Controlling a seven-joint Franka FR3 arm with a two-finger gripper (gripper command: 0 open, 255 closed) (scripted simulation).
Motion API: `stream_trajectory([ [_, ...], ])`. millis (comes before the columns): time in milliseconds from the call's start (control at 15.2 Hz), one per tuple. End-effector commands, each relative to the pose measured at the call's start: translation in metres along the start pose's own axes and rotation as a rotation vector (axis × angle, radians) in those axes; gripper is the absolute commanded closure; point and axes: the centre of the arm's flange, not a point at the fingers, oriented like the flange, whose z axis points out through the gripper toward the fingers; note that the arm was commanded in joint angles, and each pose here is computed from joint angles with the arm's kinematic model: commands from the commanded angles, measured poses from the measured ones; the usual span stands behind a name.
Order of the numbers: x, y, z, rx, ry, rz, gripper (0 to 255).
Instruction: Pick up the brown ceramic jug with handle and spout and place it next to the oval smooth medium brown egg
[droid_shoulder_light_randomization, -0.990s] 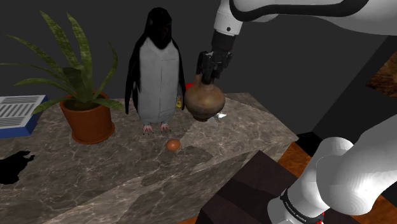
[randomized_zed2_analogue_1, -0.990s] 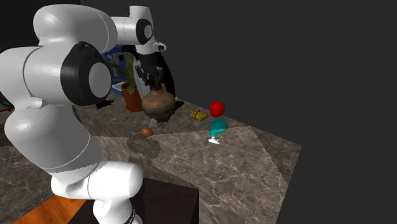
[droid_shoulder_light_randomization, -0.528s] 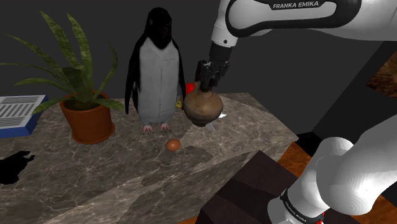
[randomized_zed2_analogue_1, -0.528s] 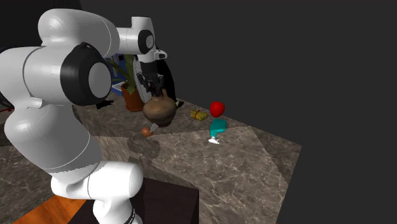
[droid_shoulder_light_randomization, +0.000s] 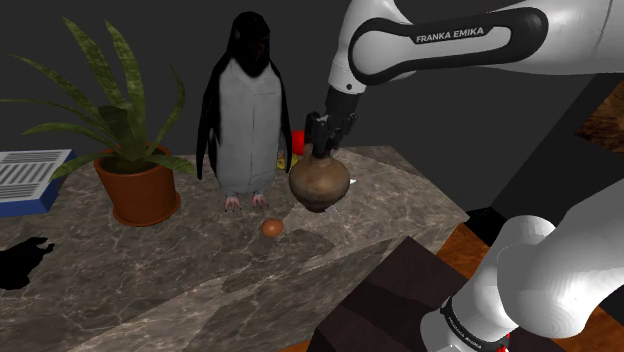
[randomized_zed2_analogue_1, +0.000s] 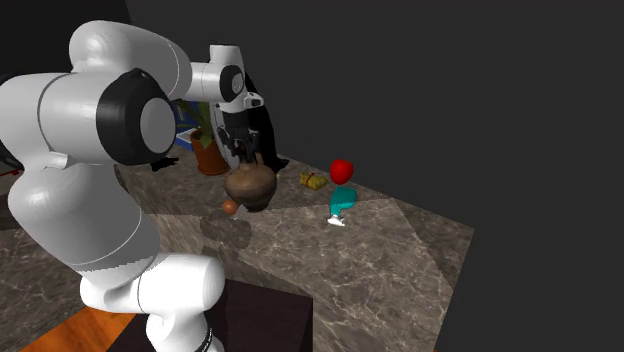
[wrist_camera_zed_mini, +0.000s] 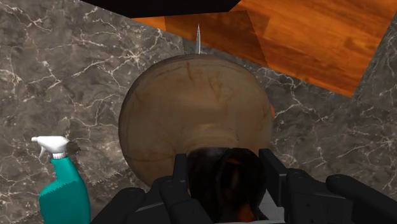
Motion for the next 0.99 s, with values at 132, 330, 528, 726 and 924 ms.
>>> stream_trajectory([
  [132,0.000,0.000,0.020,0.001,0.005,0.000,255],
  [330,-0.001,0.001,0.036,0.001,0.005,0.000,255],
  [528,-0.001,0.001,0.051,0.001,0.005,0.000,255],
  [726,-0.002,0.002,0.067,0.001,0.005,0.000,255],
  [924,-0.003,0.002,0.083,0.001,0.005,0.000,255],
])
